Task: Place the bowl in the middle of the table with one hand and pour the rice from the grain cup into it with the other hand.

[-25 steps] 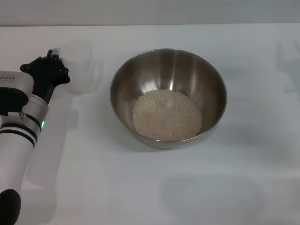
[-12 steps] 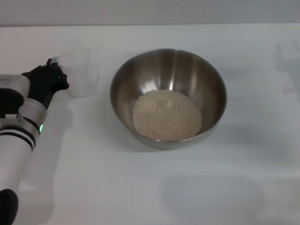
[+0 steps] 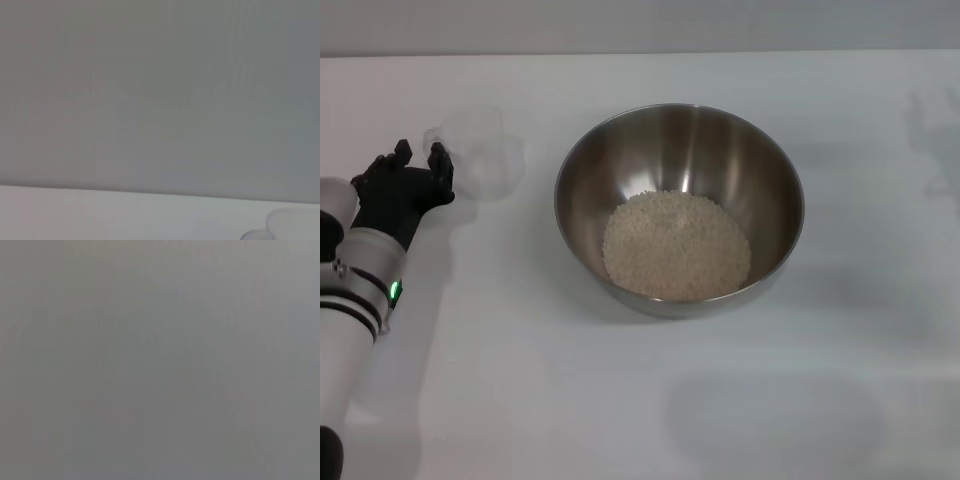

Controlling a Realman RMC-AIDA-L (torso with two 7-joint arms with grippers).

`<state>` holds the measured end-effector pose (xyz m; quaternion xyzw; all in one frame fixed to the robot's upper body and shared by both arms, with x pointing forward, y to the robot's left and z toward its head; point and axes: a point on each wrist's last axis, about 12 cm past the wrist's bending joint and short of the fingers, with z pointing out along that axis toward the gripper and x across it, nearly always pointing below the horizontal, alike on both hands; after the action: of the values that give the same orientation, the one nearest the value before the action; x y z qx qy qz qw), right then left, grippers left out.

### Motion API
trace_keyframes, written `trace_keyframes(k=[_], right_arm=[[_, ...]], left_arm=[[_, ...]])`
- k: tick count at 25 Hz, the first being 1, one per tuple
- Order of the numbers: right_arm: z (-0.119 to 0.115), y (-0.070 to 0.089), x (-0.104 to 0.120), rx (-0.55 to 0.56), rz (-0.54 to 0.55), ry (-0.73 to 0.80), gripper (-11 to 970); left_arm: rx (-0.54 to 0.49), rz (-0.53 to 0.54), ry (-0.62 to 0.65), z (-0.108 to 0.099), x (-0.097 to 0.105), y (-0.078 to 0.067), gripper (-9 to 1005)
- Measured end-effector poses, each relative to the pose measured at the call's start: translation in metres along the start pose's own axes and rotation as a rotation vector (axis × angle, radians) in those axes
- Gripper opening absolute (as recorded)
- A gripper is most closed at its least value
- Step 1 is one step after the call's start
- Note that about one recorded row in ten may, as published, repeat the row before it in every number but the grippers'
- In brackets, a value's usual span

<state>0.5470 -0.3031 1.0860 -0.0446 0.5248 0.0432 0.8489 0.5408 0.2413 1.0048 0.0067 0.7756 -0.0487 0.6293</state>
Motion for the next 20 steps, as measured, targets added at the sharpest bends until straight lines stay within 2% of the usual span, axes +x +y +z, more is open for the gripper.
trace_keyframes(k=[8,13,20], right_arm=[[0.002,0.000,0.000,-0.003,-0.002,-0.001,479],[0.003,0.000,0.000,0.000,-0.002,-0.001,479],[0.003,-0.002,0.000,0.008,-0.003,-0.003,478]], left_arm=[[0.021,0.011,-0.026,-0.015,0.006,0.000,554],[-0.002,0.007,-0.033,-0.027,0.013,0.007,599],[-0.016,-0.005,-0.070,-0.048,0.019,0.011,599]])
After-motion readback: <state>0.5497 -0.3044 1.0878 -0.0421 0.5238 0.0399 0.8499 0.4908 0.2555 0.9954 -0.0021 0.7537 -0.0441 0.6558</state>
